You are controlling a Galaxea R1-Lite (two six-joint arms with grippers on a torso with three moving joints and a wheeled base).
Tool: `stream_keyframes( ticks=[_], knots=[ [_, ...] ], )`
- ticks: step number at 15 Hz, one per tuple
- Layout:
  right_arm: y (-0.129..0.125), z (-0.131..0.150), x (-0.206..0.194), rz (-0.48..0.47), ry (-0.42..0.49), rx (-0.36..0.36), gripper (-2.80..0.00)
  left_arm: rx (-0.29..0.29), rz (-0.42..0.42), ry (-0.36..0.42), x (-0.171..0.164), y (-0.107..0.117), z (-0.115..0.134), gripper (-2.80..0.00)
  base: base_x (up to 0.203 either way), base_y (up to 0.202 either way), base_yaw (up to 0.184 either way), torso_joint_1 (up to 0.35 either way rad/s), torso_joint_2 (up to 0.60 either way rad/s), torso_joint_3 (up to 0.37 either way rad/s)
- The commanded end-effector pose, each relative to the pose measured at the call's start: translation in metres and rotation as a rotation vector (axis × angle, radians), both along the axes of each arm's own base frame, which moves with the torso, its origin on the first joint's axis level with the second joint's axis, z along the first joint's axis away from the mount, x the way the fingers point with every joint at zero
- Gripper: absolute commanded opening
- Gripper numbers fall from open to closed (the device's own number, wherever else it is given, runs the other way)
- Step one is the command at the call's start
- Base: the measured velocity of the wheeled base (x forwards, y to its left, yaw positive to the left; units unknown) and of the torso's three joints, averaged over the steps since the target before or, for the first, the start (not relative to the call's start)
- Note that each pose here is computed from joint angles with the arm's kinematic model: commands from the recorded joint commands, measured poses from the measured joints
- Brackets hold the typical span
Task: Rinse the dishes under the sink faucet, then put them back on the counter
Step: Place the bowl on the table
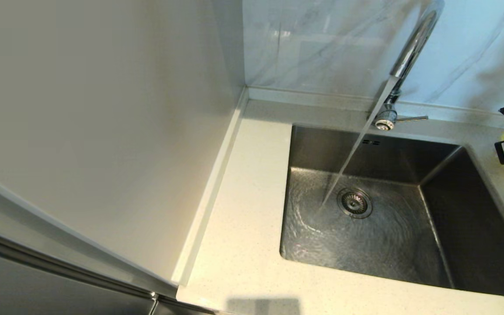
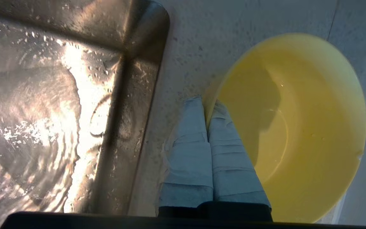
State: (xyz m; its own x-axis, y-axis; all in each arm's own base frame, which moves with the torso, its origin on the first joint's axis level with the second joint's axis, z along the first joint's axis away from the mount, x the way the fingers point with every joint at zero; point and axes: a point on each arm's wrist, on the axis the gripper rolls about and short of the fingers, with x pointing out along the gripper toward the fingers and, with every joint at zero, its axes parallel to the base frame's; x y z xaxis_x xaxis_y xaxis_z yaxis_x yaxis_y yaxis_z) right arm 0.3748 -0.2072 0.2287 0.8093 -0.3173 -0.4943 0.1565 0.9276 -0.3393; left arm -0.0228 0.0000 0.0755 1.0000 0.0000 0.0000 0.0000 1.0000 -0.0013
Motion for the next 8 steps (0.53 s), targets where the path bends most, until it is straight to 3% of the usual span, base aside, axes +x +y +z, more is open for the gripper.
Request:
stream_keyframes(
  ticks=[1, 2, 3, 8],
  knots=[
    [-0.005, -0.005, 0.000, -0.008, 0.015, 0.006, -2.80, 0.000, 0.000, 0.000, 0.000, 0.000, 0.000, -2.80, 0.000, 0.000, 0.000, 0.000, 0.00, 0.000],
    [-0.006, -0.005, 0.000, -0.009, 0.016, 0.008, -2.80, 0.000, 0.000, -0.001, 0.000, 0.000, 0.000, -2.80, 0.000, 0.000, 0.000, 0.000, 0.00, 0.000],
    [-0.006, -0.005, 0.001, -0.010, 0.015, 0.008, 0.00, 0.000, 0.000, 0.000, 0.000, 0.000, 0.000, -2.80, 0.000, 0.000, 0.000, 0.000, 0.00, 0.000],
    [0.002, 0.016, -0.014, 0.002, -0.030, 0.016, 0.00, 0.001, 0.000, 0.000, 0.000, 0.000, 0.000, -2.80, 0.000, 0.000, 0.000, 0.000, 0.00, 0.000]
  ],
)
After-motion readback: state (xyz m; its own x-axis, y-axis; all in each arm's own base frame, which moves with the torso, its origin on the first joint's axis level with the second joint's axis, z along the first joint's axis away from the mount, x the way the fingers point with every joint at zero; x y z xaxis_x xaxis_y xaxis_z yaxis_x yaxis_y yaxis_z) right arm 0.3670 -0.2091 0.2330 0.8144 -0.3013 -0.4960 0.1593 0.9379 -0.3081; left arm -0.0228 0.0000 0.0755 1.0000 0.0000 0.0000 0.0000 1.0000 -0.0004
